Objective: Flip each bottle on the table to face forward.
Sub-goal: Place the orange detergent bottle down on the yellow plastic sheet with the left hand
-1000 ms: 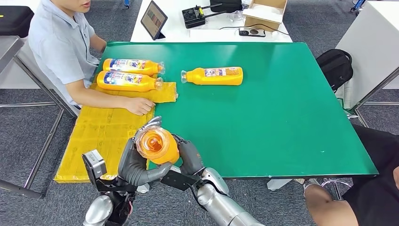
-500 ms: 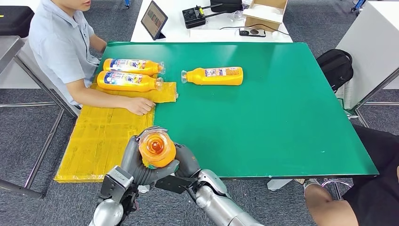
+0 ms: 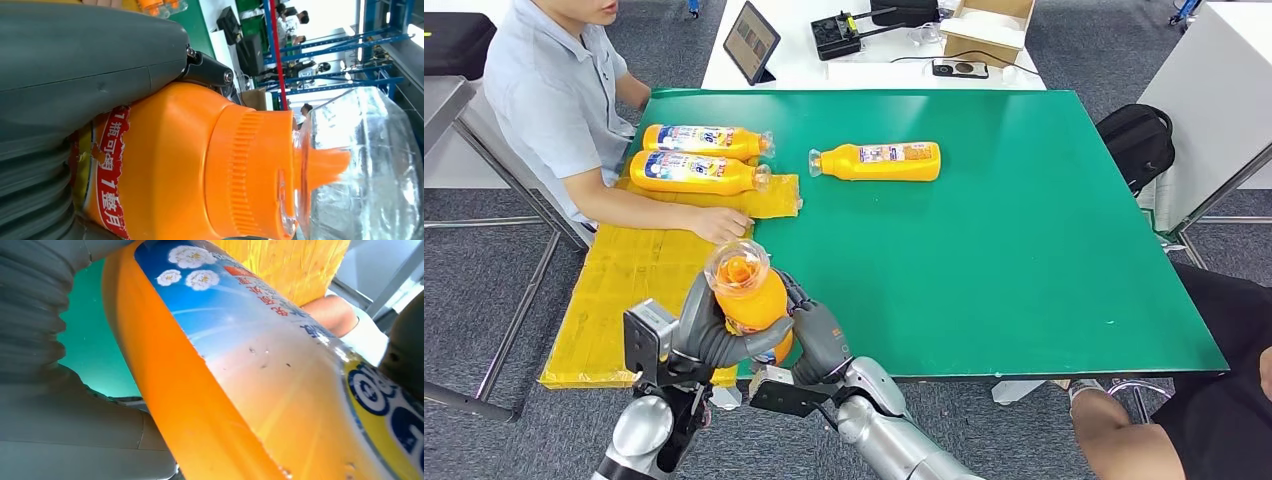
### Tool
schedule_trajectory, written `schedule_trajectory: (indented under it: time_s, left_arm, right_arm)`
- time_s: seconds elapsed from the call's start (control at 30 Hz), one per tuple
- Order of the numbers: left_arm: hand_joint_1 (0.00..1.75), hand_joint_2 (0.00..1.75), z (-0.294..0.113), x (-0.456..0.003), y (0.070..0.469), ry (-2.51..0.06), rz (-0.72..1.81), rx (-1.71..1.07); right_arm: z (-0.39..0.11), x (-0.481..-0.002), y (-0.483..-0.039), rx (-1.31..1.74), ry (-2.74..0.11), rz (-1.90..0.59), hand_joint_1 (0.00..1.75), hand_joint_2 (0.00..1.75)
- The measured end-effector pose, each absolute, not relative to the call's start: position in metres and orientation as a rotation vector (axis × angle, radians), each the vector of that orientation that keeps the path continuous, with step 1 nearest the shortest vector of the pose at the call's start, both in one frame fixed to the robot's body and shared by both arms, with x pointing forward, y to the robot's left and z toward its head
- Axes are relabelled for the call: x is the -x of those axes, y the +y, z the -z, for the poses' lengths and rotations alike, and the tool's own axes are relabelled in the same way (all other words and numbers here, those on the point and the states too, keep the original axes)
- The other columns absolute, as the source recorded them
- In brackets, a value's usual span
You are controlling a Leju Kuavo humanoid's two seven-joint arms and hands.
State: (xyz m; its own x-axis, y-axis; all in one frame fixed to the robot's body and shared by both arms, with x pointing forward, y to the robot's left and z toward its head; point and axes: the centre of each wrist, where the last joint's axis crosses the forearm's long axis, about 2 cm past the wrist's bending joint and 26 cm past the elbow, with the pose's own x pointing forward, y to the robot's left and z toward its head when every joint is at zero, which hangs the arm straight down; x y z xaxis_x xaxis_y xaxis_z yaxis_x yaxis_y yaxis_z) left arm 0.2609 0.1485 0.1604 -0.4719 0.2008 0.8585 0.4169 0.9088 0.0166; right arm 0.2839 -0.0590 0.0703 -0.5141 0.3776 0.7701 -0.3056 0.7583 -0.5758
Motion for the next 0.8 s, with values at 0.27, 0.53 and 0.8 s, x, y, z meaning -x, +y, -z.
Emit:
schedule_trajectory:
  time_s: [0.27, 0.53, 0.8]
  left_arm:
    - [1.75, 1.75, -0.167, -0.284, 0.158, -2.078, 0.258, 0.361]
    - [1.75, 1.75, -0.189, -0.329, 0.186, -2.103, 0.455, 0.151]
    - [1.75, 1.75, -0.195, -0.362, 0.227, -2.01, 0.725, -0.006]
  right_arm:
    - [-0.072, -0.284, -0.06, 0.112, -2.032, -0.779, 0.0, 0.0]
    - [-0.072, -0.283, -0.059, 0.137, -2.057, -0.698, 0.0, 0.0]
    - [-0.071, -0.278, -0.06, 0.146, -2.043, -0.589, 0.0, 0.0]
